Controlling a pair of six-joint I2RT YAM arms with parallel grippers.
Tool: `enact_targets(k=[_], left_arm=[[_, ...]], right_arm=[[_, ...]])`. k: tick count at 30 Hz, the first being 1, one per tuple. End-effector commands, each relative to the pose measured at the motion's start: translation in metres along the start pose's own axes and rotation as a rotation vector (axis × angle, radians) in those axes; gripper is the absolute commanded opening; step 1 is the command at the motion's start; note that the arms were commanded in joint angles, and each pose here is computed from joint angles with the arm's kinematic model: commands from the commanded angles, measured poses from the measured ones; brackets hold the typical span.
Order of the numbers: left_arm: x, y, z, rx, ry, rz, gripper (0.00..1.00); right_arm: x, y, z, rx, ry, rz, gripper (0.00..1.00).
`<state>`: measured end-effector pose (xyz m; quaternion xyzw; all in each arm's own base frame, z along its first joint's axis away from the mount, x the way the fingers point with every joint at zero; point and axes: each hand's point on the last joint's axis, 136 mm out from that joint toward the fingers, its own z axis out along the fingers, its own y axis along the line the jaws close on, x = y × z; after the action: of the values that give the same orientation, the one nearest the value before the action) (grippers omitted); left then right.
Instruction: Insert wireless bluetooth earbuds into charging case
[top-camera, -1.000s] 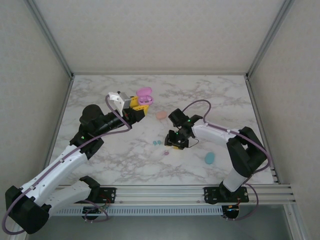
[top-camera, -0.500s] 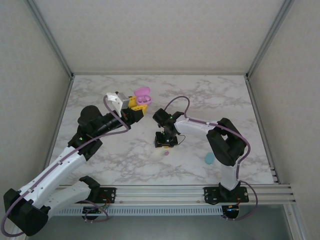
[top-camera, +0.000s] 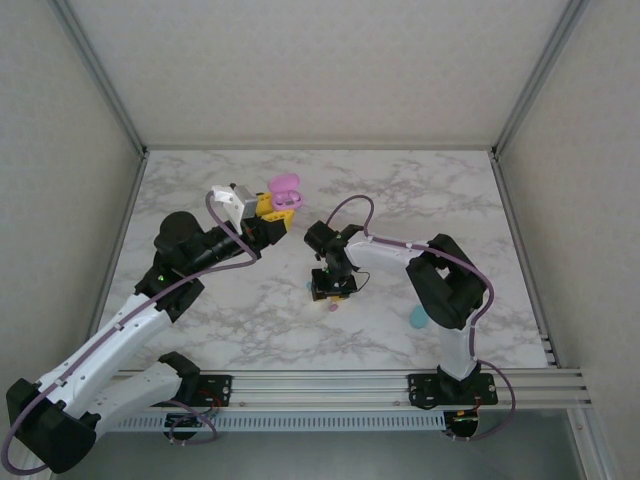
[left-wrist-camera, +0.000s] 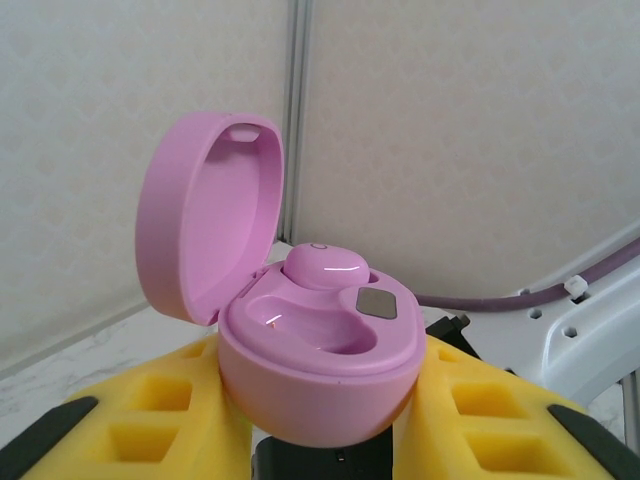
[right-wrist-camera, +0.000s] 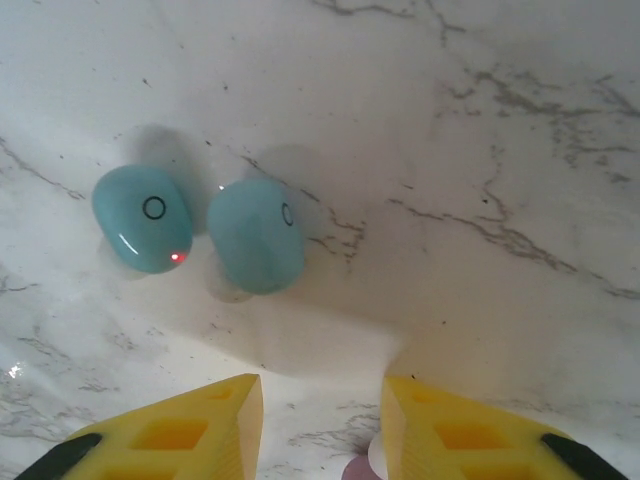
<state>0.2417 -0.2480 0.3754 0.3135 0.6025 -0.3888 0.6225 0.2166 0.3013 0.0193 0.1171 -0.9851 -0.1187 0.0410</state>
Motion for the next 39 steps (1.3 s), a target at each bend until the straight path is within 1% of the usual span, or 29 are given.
enact_targets(k=[1,12,21,24,26,30,35,39], left_arm=[[-0.002,-0.003,-0.002,0.002,-0.009,0.008,0.35],[-0.004,-0.004,-0.001,0.006,-0.008,0.003,0.35],[-0.003,-0.006,0.001,0.016,-0.003,-0.004,0.35],[-0.004,-0.006,0.001,0.015,-0.003,-0.001,0.35],[-0.005,-0.006,0.001,0.012,-0.006,0.003,0.35],[-0.006,-0.006,0.000,0.007,-0.007,0.007,0.35],[-0.006,-0.006,-0.001,0.007,-0.006,0.007,0.35],[-0.007,-0.006,-0.002,0.001,-0.006,0.008,0.35]], right_arm=[[0.008,-0.005,-0.007,0.037,0.004,-0.016,0.37],[0.028,-0.017,-0.015,0.054,0.030,0.007,0.37],[0.037,-0.017,-0.017,0.034,0.044,0.014,0.38],[0.035,-0.016,-0.023,0.046,0.037,-0.022,0.38],[0.029,-0.021,-0.029,0.091,0.008,-0.047,0.38],[0.018,-0.015,-0.032,0.087,-0.022,-0.120,0.39],[0.009,-0.001,-0.022,0.041,-0.002,-0.185,0.42],[0.010,0.001,-0.013,0.032,0.035,-0.221,0.43]])
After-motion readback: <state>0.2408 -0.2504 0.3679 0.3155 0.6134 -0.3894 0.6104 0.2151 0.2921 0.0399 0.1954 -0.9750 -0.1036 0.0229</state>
